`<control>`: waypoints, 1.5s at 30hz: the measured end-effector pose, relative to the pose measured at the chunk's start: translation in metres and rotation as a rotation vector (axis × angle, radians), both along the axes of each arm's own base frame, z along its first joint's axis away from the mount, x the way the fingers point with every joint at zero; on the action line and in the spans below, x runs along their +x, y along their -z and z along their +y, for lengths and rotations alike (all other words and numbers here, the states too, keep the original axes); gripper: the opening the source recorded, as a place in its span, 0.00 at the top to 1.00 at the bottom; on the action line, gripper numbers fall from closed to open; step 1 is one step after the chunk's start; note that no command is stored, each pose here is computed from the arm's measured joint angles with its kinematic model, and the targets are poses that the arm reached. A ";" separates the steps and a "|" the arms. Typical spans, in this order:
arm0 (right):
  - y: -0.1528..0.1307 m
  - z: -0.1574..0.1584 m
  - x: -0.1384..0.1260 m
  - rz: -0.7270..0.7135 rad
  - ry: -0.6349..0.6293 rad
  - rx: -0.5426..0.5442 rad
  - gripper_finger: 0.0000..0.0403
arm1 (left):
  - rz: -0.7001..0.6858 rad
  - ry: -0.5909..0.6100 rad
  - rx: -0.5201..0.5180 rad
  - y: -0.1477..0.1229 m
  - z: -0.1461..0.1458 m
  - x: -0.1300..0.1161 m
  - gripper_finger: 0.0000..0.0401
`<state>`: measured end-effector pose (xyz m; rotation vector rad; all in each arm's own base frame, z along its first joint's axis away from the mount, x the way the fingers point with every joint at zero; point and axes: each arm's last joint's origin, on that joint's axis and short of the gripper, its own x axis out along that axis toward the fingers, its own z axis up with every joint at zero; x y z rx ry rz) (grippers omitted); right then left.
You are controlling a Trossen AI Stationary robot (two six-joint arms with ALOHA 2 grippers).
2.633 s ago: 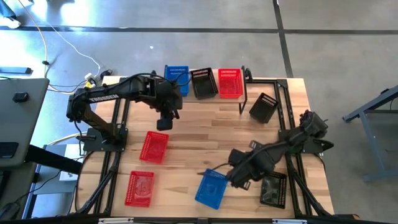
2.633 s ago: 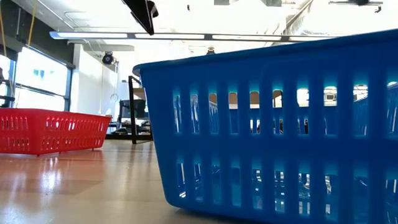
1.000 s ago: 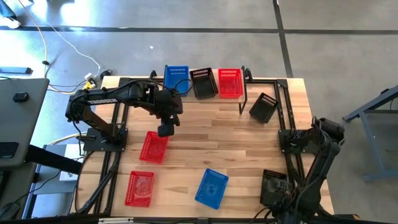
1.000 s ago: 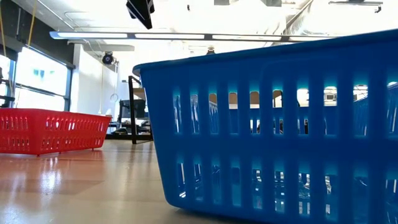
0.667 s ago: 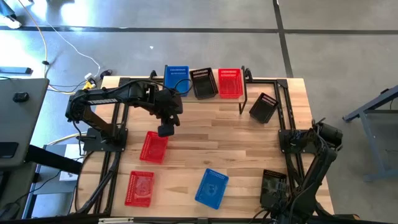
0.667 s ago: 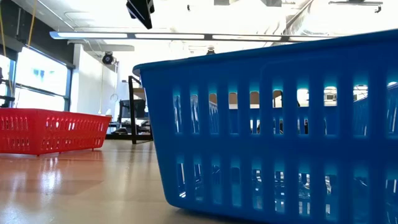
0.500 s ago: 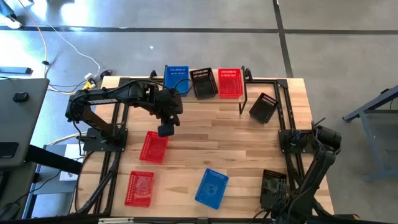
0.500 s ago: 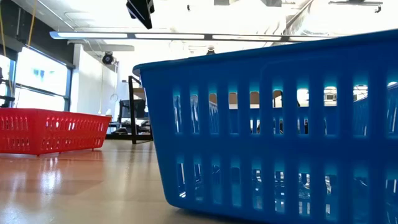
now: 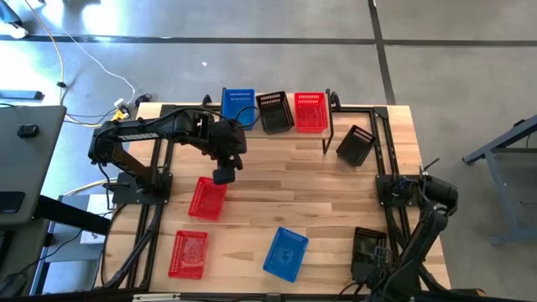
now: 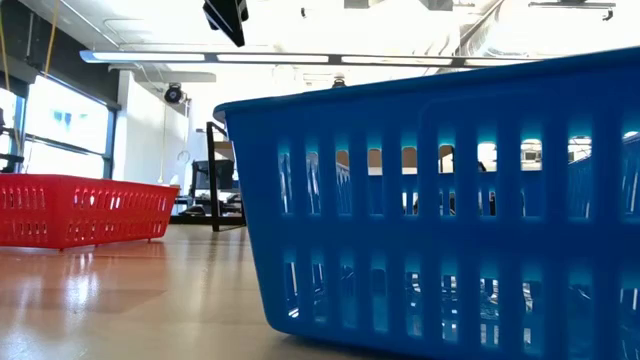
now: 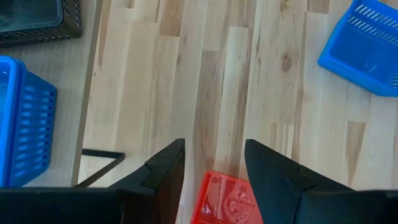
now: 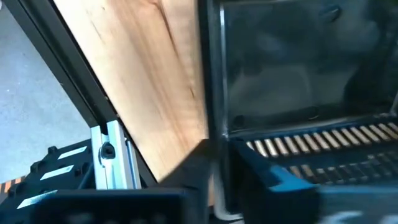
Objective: Stack baskets on shelf by color
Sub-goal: Stack the bottom black bin on top of the other black bin on the shelf
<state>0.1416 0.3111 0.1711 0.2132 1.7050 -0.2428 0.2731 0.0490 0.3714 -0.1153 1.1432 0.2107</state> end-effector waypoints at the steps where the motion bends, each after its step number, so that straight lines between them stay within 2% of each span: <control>1: 0.000 0.000 0.000 0.000 0.000 0.001 0.95 | 0.000 0.000 0.000 0.000 0.000 0.000 0.61; 6: -0.002 0.000 0.002 -0.005 0.018 0.006 0.97 | 0.000 0.002 0.001 0.000 0.000 0.000 0.61; 11: -0.017 -0.007 0.008 -0.052 0.051 0.031 0.99 | 0.002 0.017 0.007 0.000 0.000 0.000 0.61; 20: -0.043 -0.032 0.036 -0.186 0.116 0.014 1.00 | 0.002 0.012 0.009 0.000 0.001 0.000 0.61; 26: -0.063 -0.051 0.059 -0.218 0.095 -0.032 1.00 | 0.013 -0.014 0.066 0.000 0.003 -0.001 0.61; 37: -0.101 -0.094 0.107 -0.290 0.053 -0.128 1.00 | 0.038 -0.004 0.120 0.000 0.026 -0.006 0.61; 45: -0.128 -0.135 0.139 -0.337 0.012 -0.181 1.00 | 0.044 -0.131 0.112 0.000 0.055 -0.016 0.61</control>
